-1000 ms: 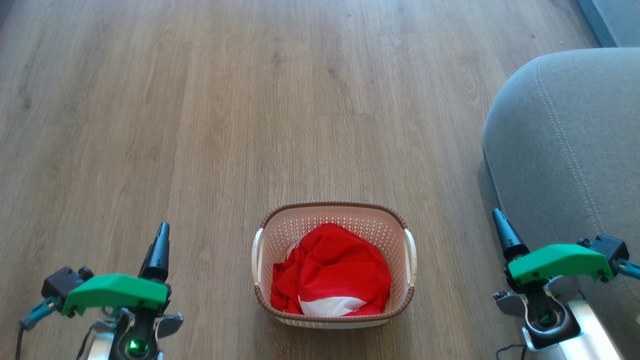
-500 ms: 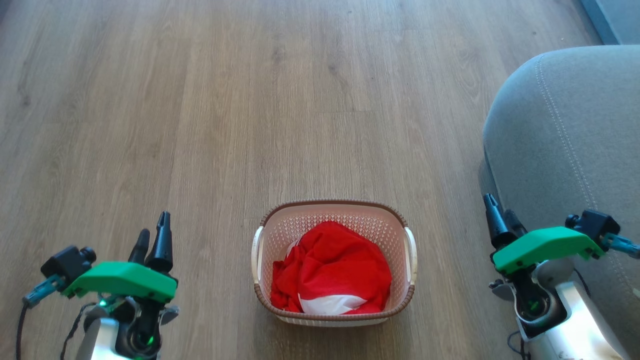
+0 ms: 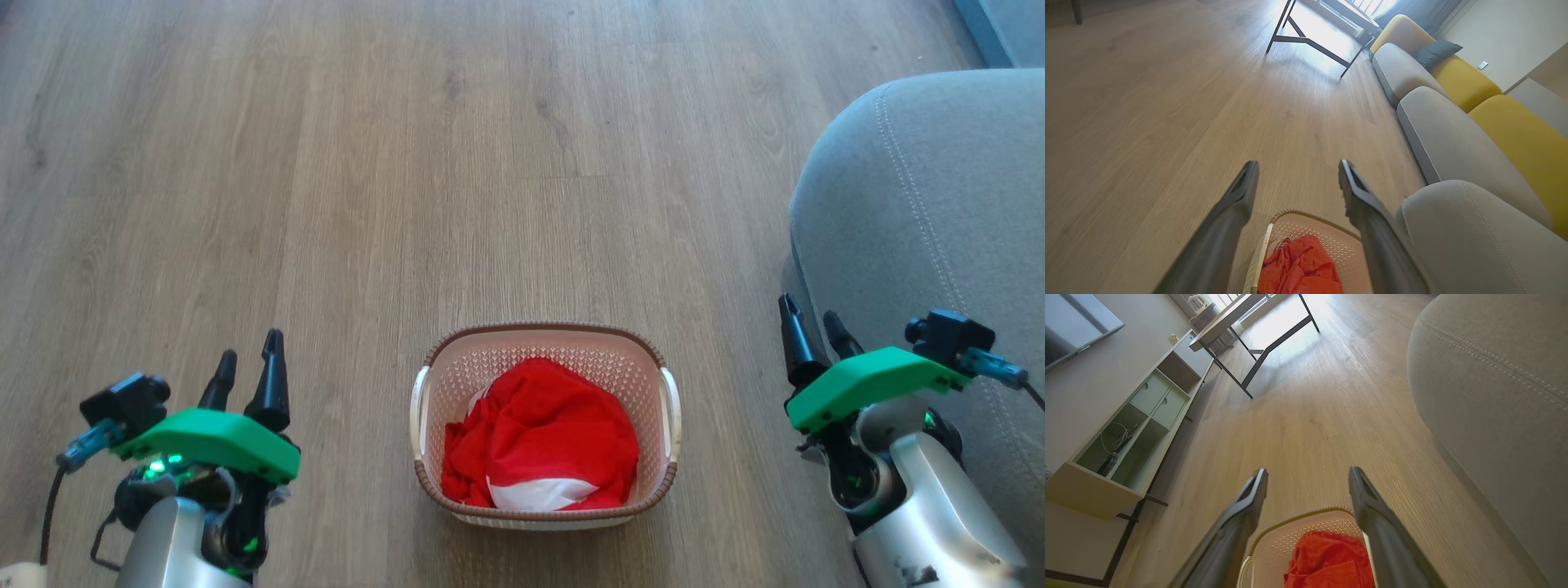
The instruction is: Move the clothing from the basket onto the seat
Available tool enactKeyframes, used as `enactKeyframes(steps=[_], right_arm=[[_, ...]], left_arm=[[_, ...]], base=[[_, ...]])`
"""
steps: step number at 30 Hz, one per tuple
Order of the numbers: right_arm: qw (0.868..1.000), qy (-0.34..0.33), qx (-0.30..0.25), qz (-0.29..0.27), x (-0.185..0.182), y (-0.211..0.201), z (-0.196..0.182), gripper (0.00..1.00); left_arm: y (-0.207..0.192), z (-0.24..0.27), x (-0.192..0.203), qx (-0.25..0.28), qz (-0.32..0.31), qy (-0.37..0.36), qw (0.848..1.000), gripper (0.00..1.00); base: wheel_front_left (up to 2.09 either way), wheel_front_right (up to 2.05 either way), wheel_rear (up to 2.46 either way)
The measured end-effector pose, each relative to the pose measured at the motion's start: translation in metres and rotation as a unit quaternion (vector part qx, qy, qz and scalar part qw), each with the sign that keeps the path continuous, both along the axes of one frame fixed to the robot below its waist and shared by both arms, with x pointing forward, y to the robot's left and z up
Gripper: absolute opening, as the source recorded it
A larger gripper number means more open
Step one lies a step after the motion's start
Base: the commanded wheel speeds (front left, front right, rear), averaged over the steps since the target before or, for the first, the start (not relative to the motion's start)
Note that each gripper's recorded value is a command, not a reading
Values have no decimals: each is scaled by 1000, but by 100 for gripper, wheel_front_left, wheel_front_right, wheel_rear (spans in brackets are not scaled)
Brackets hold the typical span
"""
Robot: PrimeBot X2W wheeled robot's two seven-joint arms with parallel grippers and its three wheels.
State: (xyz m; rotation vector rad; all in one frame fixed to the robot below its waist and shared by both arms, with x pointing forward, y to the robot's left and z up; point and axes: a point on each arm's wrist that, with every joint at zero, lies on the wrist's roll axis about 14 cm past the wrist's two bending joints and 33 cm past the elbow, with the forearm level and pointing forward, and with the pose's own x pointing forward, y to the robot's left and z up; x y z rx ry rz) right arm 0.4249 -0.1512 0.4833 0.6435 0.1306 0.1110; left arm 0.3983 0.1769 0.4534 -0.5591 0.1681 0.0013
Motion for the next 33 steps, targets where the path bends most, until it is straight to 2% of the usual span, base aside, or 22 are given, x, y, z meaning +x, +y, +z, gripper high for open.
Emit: enactKeyframes(steps=[14,33], right_arm=[[996,-35,-84,23,12,6,13,100],[975,-91,-198,39,29,9,33,100]], left_arm=[[-2,9,8,91,-20,-24,995,100],[-5,26,24,217,-46,-64,973,100]], base=[[0,0,0],[0,0,0]])
